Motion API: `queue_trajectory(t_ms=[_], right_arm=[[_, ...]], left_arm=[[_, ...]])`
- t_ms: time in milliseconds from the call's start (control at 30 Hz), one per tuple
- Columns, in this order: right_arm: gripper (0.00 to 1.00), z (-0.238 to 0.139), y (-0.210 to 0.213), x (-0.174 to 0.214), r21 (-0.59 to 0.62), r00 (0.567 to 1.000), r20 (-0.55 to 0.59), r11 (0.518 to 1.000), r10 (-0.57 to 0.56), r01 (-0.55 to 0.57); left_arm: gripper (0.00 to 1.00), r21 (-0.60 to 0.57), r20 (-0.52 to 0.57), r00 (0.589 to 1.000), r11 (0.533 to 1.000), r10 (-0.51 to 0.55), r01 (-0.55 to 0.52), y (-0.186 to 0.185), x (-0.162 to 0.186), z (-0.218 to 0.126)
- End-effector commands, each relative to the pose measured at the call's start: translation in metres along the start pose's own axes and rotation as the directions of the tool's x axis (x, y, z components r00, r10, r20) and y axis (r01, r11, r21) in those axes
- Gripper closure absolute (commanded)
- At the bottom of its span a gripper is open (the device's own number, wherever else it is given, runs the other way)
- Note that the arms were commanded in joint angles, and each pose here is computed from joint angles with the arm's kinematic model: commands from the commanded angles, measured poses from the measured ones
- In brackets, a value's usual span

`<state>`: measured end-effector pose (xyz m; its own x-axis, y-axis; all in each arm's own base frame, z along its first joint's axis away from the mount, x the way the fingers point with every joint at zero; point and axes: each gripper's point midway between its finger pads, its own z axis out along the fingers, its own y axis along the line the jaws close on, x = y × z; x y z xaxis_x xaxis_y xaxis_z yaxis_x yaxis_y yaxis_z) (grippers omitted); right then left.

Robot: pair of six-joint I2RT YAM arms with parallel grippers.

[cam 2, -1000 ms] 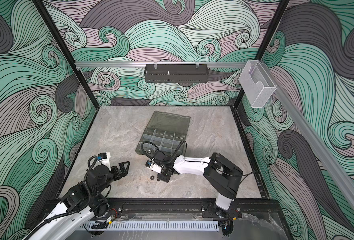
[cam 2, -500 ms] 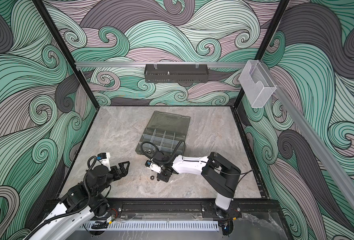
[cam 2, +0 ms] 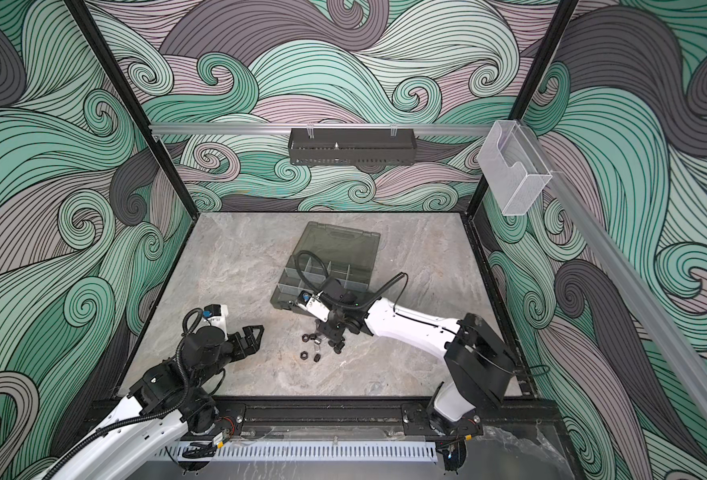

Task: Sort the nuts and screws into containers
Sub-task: 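Drop the wing nut into a box compartment while the left arm reaches toward the pile, then close the left gripper on a silver wing nut while the right gripper withdraws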

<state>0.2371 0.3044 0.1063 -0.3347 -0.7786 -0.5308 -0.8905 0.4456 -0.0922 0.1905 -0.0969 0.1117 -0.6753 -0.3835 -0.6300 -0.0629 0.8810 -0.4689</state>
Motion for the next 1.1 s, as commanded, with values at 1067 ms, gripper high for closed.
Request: queue_trajectory(t_ms=[1067], right_arm=[[0.57, -0.034, -0.072, 0.036, 0.15, 0.936, 0.046, 0.924, 0.349, -0.352]], left_arm=[[0.19, 0.114, -0.362, 0.896, 0.966, 0.258, -0.232, -0.074, 0.039, 0.036]])
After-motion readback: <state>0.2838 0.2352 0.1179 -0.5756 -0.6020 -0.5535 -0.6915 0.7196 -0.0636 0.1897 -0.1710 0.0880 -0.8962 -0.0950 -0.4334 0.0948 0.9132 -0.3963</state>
